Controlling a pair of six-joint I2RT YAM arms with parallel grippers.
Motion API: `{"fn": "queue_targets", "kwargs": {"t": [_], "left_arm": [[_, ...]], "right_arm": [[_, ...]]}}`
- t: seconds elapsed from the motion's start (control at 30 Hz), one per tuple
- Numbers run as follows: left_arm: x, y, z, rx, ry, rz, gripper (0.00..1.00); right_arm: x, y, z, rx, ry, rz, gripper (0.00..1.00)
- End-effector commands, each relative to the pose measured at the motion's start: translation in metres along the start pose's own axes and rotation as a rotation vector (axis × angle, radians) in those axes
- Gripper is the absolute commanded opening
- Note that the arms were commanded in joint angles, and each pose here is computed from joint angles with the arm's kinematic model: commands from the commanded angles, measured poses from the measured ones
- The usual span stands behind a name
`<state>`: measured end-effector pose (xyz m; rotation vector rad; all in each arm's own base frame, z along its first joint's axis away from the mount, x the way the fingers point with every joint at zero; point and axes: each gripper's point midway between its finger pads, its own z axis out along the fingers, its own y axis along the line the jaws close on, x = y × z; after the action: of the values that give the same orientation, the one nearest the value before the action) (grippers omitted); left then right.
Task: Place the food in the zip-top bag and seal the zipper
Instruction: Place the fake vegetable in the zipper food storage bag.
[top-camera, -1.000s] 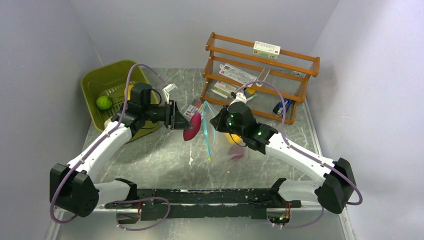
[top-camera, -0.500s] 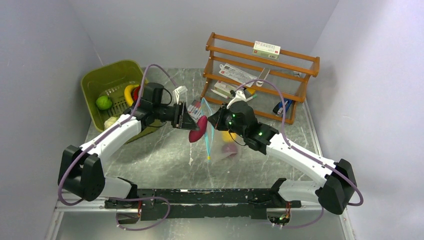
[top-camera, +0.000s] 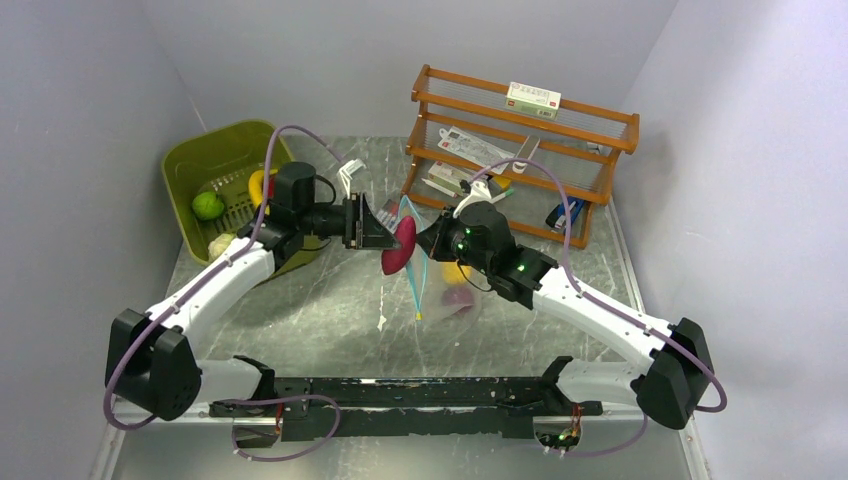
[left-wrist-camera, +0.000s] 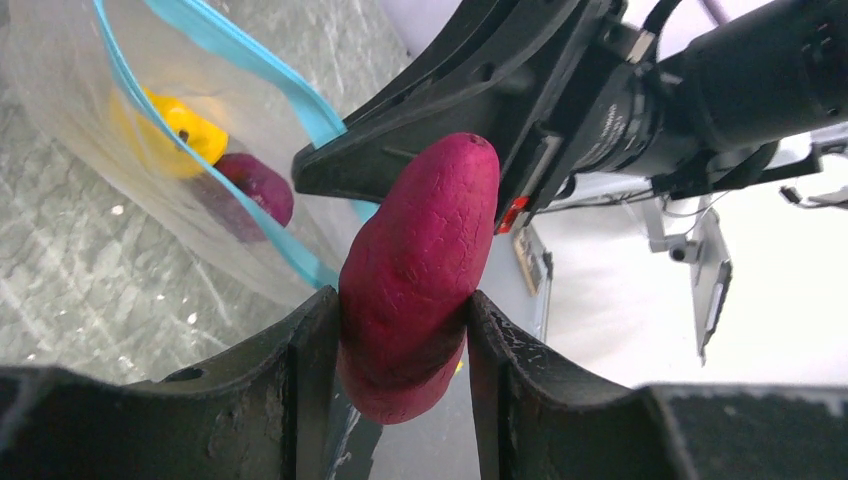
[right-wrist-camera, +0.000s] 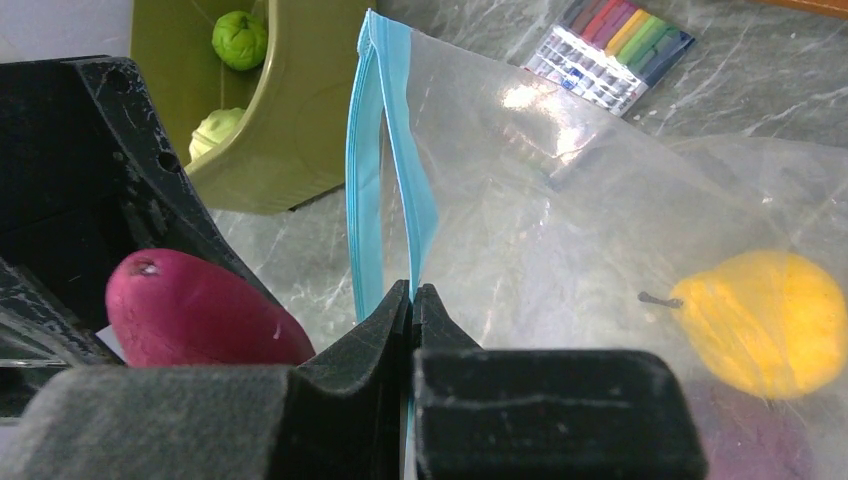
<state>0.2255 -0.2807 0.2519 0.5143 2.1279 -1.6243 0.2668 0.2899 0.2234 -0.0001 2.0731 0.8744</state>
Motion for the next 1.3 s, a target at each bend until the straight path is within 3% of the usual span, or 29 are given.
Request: {"fn": "queue_targets", "kwargs": {"t": [0.0, 0.3, 0.47, 0.6, 0.93, 1.27], "left_arm": [[-0.014, -0.011, 0.003, 0.037, -0.091, -0.084, 0.34], [-0.01, 0.02, 0.011, -0.046, -0.119, -0.169, 0.32], [-0.006, 0.059, 0.007, -0.28, -0.116, -0.175, 0.31], [-0.007, 0.069, 0.003, -0.347, -0.111, -0.158, 0.31], [-0.003, 0.074, 0.004, -0.375, -0.093, -0.14, 0.32], [0.001, 0.058, 0.007, -0.305, -0.074, -0.112, 0.47]], "right_arm": [[-0.008, 0.006, -0.002, -0.018, -0.03, 0.015, 0.0], [-0.012, 0.019, -0.003, -0.082, -0.042, 0.014, 0.0], [-0.017, 0.025, -0.008, -0.117, -0.059, -0.005, 0.0], [-0.015, 0.031, -0.009, -0.148, -0.052, -0.011, 0.0], [-0.011, 0.038, -0.009, -0.194, -0.039, 0.004, 0.0], [-0.006, 0.033, -0.007, -0.182, -0.025, 0.023, 0.0]]}}
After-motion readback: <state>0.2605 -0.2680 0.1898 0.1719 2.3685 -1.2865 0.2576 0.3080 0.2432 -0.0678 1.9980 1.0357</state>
